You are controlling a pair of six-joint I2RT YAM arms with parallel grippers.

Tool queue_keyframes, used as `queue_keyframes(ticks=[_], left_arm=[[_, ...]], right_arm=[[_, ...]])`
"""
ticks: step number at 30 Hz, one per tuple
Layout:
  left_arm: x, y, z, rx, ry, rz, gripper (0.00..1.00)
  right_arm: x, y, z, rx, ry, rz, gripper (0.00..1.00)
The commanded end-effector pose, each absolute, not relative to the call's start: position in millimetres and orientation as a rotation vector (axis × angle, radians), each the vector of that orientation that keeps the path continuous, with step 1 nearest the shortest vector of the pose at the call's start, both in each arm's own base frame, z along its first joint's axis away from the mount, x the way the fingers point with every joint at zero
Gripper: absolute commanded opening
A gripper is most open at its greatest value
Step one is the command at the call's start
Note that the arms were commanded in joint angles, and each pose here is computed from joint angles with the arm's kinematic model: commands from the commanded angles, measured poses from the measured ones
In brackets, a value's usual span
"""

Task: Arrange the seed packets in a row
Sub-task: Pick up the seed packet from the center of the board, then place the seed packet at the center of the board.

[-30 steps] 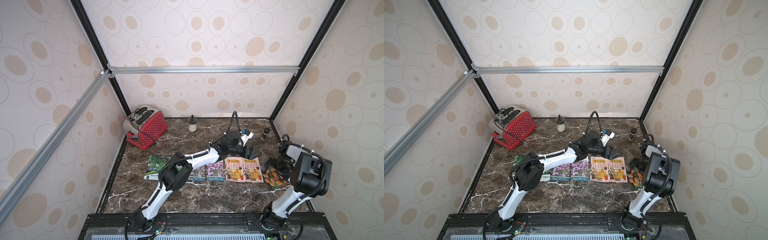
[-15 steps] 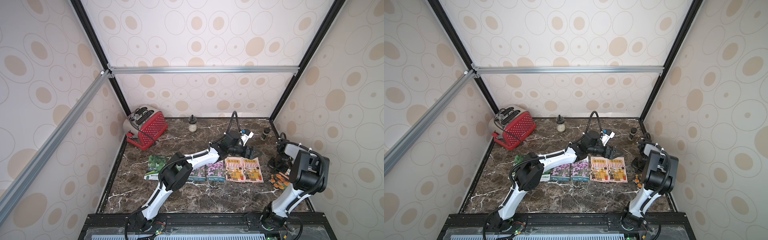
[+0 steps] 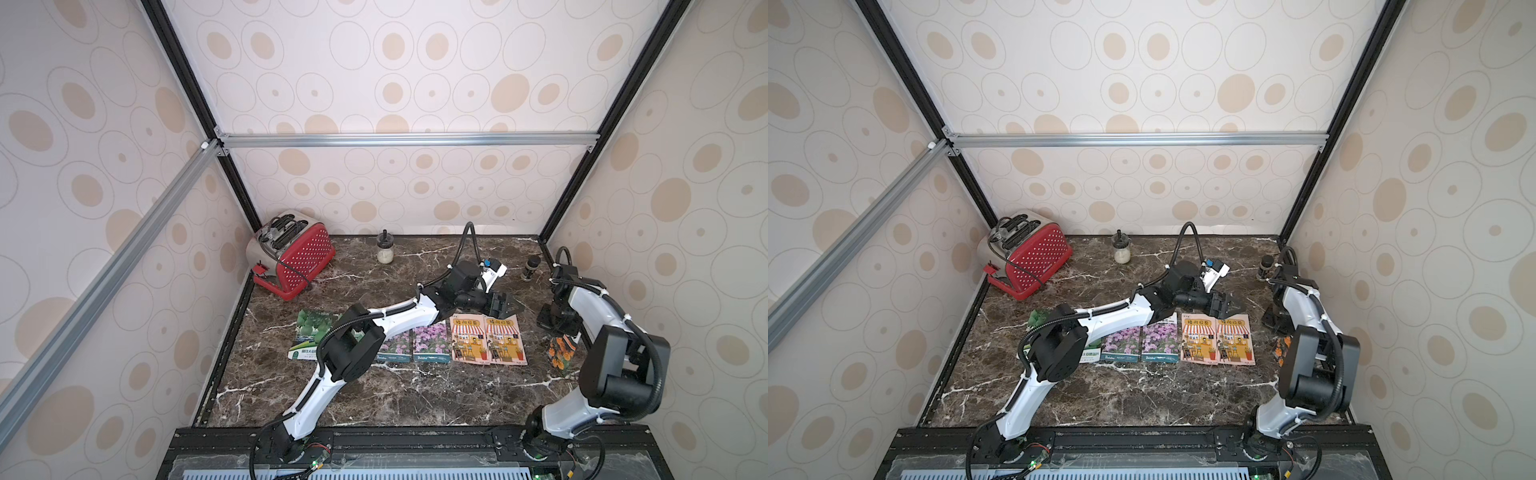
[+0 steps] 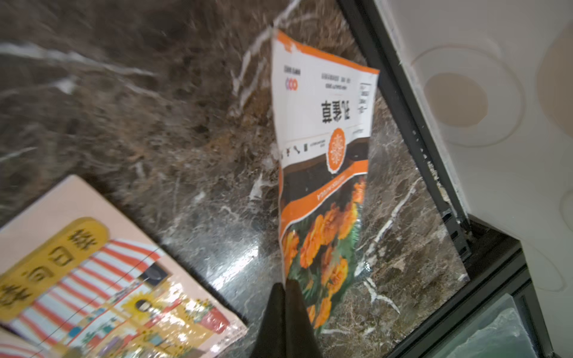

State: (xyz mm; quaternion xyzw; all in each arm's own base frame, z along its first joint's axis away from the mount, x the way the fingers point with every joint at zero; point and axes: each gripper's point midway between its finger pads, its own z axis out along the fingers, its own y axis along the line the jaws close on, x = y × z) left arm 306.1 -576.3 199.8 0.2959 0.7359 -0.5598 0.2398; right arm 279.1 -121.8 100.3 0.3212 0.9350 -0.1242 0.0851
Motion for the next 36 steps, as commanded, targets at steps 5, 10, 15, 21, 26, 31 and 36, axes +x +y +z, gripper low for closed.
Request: queue_keyframes(ticks=[5, 10, 15, 21, 26, 31, 36], left_arm=[[310.3, -573.4, 199.2, 0.893, 1.976, -1.493, 0.85], [306.9, -578.4, 194.9, 0.932, 1.965, -1.51, 0.84], [297.0, -584.4, 187.3, 1.019, 1.942, -1.431, 0.84], [294.8, -593.4, 188.9, 1.03, 1.889, -1.394, 0.83], [284.8, -604.2, 202.8, 1.05, 1.828, -1.409, 0.83], [282.5, -618.3, 201.2, 1.069, 1.825, -1.397, 0.83], [277.2, -629.8, 199.9, 1.082, 1.809, -1.413, 0.83]], right_arm=[[278.8, -110.0, 143.1, 0.877, 2.738, -0.311, 0.0], [284.8, -103.9, 169.3, 0.837, 2.677, -0.259, 0.0], [290.8, -98.7, 192.6, 0.831, 2.628, -0.201, 0.0], [297.6, -90.5, 204.0, 0.835, 2.603, -0.136, 0.0], [301.0, -84.8, 204.1, 0.832, 2.605, -0.123, 0.0], [305.4, -78.5, 208.1, 0.82, 2.598, -0.111, 0.0], [309.7, -72.2, 212.1, 0.802, 2.596, -0.108, 0.0]])
